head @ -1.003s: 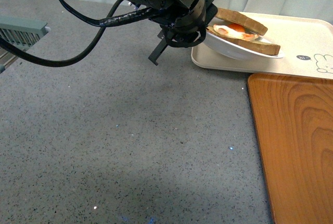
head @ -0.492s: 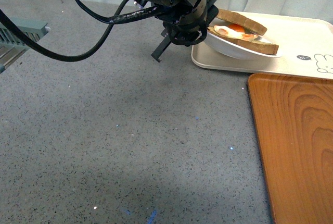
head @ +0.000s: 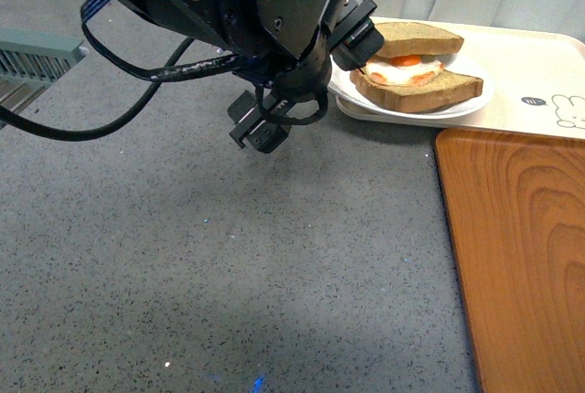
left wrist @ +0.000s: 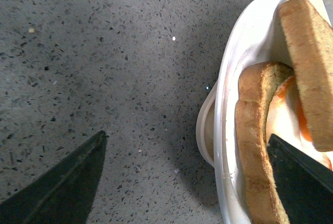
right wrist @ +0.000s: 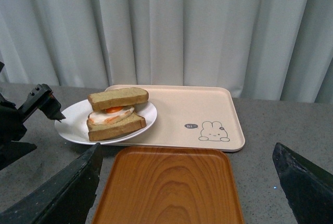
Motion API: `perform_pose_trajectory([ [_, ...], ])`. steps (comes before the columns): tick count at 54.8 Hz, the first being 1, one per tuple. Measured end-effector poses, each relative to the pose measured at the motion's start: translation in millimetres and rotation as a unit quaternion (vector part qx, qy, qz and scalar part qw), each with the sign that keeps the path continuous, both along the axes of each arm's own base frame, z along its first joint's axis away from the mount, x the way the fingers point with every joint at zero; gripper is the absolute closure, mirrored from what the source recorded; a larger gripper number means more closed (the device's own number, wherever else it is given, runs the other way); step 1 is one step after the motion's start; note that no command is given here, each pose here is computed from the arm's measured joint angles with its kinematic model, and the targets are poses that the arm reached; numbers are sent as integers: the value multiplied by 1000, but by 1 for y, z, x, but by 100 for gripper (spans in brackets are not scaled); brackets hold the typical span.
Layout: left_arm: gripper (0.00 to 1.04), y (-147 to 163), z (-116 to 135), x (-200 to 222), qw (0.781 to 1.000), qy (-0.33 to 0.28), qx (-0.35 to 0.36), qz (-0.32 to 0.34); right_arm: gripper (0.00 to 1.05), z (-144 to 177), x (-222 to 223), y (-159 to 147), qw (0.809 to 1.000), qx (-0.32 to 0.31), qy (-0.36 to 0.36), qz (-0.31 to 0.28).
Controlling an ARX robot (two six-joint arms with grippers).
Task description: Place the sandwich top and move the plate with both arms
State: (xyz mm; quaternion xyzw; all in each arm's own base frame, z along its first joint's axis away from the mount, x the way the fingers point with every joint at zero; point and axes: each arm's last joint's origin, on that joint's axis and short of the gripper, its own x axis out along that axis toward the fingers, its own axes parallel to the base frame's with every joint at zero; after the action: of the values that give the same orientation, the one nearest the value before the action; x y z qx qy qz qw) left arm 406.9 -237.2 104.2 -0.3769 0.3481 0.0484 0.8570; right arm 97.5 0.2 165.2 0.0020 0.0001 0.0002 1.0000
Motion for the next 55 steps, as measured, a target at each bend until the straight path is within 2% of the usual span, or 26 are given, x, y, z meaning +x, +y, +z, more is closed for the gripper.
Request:
perform_pose_trajectory([
  [3, 5, 6, 3, -2, 1000, -4, 4, -1, 9, 0, 0, 0, 1000, 0, 0, 0],
  [13, 6, 44, 18, -16, 999, -28, 24, 8, 9, 0, 0, 0, 1000, 0, 0, 0],
  [28, 8, 140, 34, -48, 993, -62, 60, 76, 9, 0, 0, 0, 1000, 0, 0, 0],
  [30, 17, 156, 35, -57, 984, -144, 83, 59, 9, 0, 0, 0, 1000, 0, 0, 0],
  [33, 27, 177, 37, -79, 962, -232, 146, 17, 9, 0, 0, 0, 1000, 0, 0, 1],
  [36, 34, 190, 42, -97, 938, -279, 204, -5, 9, 0, 0, 0, 1000, 0, 0, 0],
  [38, 42, 202, 50, -116, 914, -320, 251, -17, 9, 0, 0, 0, 1000, 0, 0, 0],
  [41, 51, 214, 61, -138, 888, -351, 295, -23, 9, 0, 0, 0, 1000, 0, 0, 0],
  [45, 65, 231, 64, -172, 872, -357, 333, -36, 9, 0, 0, 0, 1000, 0, 0, 0],
  [53, 99, 237, 47, -241, 877, -310, 363, -61, 9, 0, 0, 0, 1000, 0, 0, 0],
  [55, 101, 237, 47, -250, 877, -307, 363, -62, 9, 0, 0, 0, 1000, 0, 0, 0],
])
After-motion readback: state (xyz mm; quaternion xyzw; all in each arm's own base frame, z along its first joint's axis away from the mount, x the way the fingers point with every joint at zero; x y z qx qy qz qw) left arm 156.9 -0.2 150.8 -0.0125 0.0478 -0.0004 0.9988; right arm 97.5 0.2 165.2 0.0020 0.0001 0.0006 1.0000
